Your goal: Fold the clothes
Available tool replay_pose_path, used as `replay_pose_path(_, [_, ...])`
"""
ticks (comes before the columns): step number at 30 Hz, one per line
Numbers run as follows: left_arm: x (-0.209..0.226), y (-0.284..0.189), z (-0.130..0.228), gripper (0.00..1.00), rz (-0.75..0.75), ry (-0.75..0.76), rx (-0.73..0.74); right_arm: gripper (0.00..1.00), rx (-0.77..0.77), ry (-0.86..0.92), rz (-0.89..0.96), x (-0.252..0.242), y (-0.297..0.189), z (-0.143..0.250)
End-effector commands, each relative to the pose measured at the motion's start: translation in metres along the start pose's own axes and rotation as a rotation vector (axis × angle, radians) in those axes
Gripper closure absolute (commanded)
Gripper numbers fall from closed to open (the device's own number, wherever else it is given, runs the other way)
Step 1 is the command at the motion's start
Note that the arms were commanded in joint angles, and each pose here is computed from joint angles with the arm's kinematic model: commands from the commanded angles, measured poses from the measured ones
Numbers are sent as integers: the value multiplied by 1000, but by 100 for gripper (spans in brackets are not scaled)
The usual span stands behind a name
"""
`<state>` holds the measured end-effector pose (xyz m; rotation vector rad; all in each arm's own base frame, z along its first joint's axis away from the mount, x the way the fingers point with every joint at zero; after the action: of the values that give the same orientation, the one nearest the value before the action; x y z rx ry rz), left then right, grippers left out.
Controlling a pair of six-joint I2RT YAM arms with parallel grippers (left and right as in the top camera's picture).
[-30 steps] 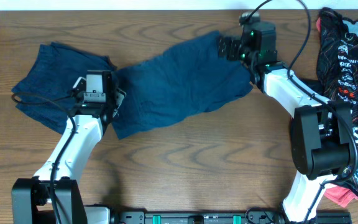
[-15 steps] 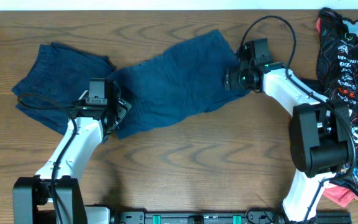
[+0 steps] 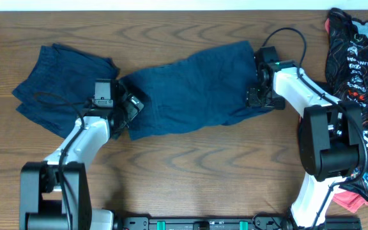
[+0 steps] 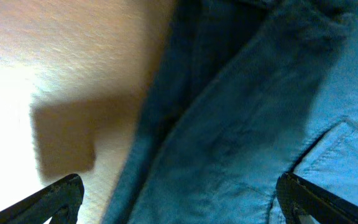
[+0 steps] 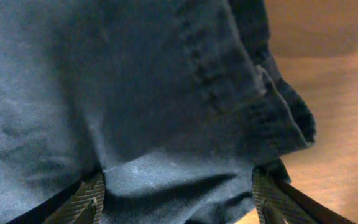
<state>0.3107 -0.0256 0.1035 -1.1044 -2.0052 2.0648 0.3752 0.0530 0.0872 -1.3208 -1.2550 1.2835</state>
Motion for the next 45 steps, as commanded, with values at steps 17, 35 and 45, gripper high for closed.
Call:
replay_pose_path(17, [-2,0,14,94,84,241,293,56,-280,-176,-297,7,-95,3])
replay_pose_path(35, [-31,-151,13,94,287,330,106,85,-30,-656,-691,222,-33,72])
replay_pose_path(45, [-36,-160,23,94,366,330,177,71,-277,-804,-799,307,-32,81])
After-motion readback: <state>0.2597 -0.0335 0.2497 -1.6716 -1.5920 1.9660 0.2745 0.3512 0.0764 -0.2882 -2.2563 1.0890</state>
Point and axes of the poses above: each gripper's point midway between its finger pads, its own y axis out along the fingers, its own x axis along the line the jaws close on, z = x × y, the point moved 9 cm from there along -y, back along the fingers, and after that the axes turned 12 degrees about -y, right-handed, at the moved point
